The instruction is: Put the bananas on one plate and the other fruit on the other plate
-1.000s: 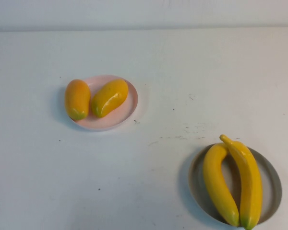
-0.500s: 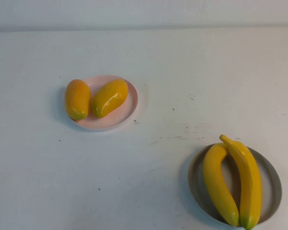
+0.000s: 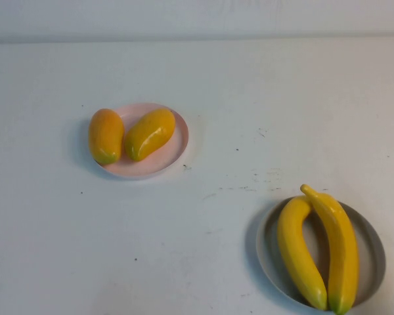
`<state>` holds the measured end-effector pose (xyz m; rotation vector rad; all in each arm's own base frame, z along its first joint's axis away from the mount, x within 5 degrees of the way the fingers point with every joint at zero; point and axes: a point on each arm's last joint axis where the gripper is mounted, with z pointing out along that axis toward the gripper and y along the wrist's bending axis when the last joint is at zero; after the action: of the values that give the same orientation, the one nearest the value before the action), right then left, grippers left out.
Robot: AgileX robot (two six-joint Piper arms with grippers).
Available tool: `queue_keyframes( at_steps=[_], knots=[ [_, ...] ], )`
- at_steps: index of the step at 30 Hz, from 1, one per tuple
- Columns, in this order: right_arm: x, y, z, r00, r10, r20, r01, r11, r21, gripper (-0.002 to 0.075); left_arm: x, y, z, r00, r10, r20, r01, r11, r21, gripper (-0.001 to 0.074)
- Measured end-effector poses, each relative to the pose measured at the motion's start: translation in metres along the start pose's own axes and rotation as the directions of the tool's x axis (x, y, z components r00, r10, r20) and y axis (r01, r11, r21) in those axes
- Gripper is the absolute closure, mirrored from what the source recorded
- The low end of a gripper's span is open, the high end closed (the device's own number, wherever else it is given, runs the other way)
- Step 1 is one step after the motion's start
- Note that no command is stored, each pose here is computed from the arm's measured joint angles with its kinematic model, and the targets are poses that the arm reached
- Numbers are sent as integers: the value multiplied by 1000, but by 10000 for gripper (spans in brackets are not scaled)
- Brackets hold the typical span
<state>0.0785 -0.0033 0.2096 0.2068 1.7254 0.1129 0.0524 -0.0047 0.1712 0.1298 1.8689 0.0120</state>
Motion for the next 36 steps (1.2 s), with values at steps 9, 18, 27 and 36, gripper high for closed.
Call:
queue_keyframes(
  at_steps=[9,18,27,36],
  knots=[
    [12,-3,-18,985,4,174,1,1000,-30,743,0,0,0,1000,0,0,0,1000,0,733],
    [14,-3,-20,987,4,161,1,1000,-29,743,0,0,0,1000,0,0,0,1000,0,733],
    [28,-1,-18,991,-135,16,136,989,-55,743,0,0,0,1000,0,0,0,1000,0,733],
    [40,0,-19,981,-160,-110,150,984,-98,743,0,0,0,1000,0,0,0,1000,0,733]
  ],
)
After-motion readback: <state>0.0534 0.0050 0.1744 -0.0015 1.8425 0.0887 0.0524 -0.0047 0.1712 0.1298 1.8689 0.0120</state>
